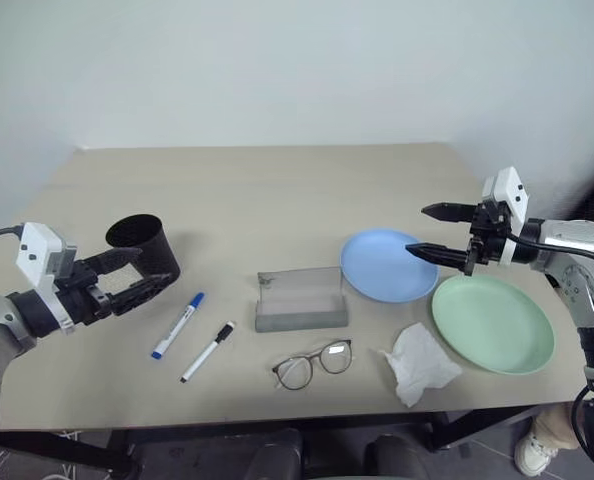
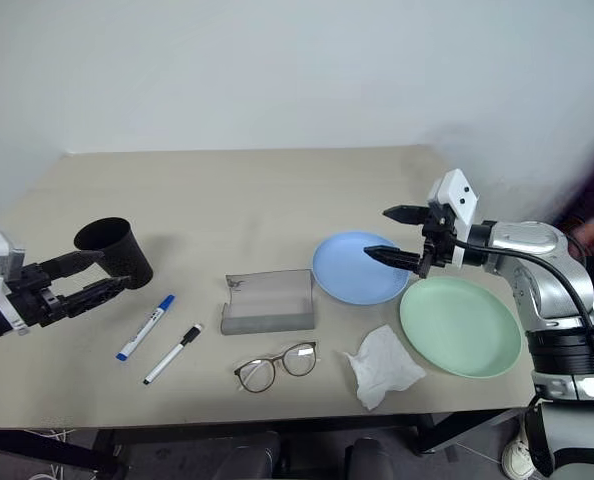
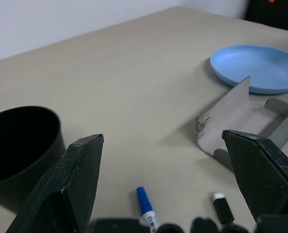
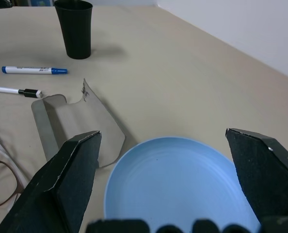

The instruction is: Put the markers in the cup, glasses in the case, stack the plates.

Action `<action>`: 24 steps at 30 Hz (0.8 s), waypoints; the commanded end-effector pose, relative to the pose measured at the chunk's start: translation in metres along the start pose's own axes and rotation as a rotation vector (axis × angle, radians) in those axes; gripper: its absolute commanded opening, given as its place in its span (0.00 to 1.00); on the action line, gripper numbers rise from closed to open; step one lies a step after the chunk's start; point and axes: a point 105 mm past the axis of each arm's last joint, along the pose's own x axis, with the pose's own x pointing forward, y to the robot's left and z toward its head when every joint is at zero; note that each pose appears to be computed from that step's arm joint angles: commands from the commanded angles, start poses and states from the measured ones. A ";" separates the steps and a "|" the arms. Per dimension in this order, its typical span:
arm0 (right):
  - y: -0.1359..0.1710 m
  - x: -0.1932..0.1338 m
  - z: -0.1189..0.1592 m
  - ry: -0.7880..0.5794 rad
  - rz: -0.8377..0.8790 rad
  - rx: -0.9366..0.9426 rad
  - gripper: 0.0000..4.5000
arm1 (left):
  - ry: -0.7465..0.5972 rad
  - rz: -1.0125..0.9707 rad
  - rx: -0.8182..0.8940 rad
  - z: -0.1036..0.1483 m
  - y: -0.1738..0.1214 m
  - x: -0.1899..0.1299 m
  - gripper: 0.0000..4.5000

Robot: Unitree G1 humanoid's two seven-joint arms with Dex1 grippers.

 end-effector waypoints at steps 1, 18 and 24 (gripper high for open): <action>-0.001 -0.005 0.015 -0.028 -0.003 -0.043 0.99 | -0.022 -0.004 0.028 0.009 -0.005 0.001 0.92; 0.003 -0.025 -0.004 0.048 -0.064 -0.014 0.99 | -0.021 -0.088 0.018 0.011 -0.007 0.021 0.92; 0.011 -0.033 -0.018 0.108 -0.075 -0.001 0.99 | -0.010 -0.128 0.024 0.012 -0.013 0.028 0.92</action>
